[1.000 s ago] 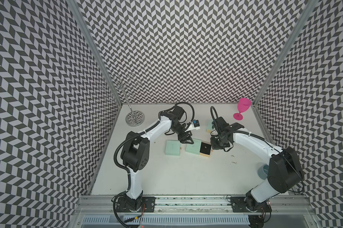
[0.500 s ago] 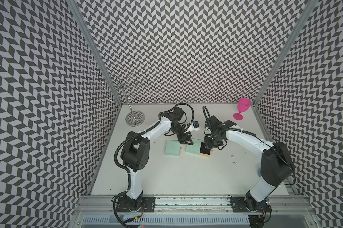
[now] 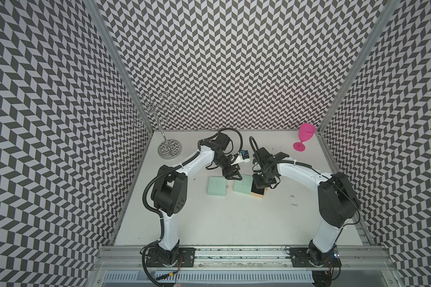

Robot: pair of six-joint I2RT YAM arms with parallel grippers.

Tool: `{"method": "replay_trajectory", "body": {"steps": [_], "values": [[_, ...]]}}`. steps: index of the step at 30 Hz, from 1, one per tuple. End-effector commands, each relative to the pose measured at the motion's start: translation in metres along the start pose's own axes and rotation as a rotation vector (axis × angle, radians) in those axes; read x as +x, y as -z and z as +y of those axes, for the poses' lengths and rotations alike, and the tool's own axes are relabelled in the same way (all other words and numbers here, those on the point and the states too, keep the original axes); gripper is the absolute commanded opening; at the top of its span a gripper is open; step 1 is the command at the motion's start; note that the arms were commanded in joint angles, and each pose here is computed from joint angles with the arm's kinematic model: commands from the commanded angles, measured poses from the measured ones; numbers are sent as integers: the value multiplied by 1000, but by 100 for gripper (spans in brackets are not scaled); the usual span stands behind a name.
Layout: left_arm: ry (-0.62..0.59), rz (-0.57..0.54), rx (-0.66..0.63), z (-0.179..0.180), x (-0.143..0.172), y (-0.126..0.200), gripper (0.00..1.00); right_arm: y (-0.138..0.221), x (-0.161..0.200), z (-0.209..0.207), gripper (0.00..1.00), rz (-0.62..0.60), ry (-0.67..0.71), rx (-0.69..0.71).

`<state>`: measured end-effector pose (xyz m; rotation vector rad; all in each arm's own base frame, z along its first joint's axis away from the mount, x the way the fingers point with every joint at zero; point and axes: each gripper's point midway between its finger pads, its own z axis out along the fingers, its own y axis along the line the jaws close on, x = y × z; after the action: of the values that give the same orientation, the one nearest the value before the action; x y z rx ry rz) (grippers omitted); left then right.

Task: Place the earrings into the drawer-style jewelry box
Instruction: Insert the earring into the inner lining.

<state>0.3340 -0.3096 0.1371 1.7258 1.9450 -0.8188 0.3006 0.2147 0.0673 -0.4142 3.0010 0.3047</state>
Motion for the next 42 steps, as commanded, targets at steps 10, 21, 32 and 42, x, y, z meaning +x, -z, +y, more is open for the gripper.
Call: {"method": "replay_trajectory", "body": {"steps": [10, 21, 32, 42], "values": [[-28, -13, -10, 0, -6, 11, 68, -17, -9, 9, 10, 3, 48, -12], [-21, -8, -5, 0, -2, 8, 68, -27, -5, 5, 13, 25, 57, 7], [-19, -10, -2, 0, -1, 7, 68, -10, -12, 6, 15, -9, 58, 28], [-22, -14, -3, 1, -2, 7, 68, -9, -5, 2, 12, 0, 50, 38]]}}
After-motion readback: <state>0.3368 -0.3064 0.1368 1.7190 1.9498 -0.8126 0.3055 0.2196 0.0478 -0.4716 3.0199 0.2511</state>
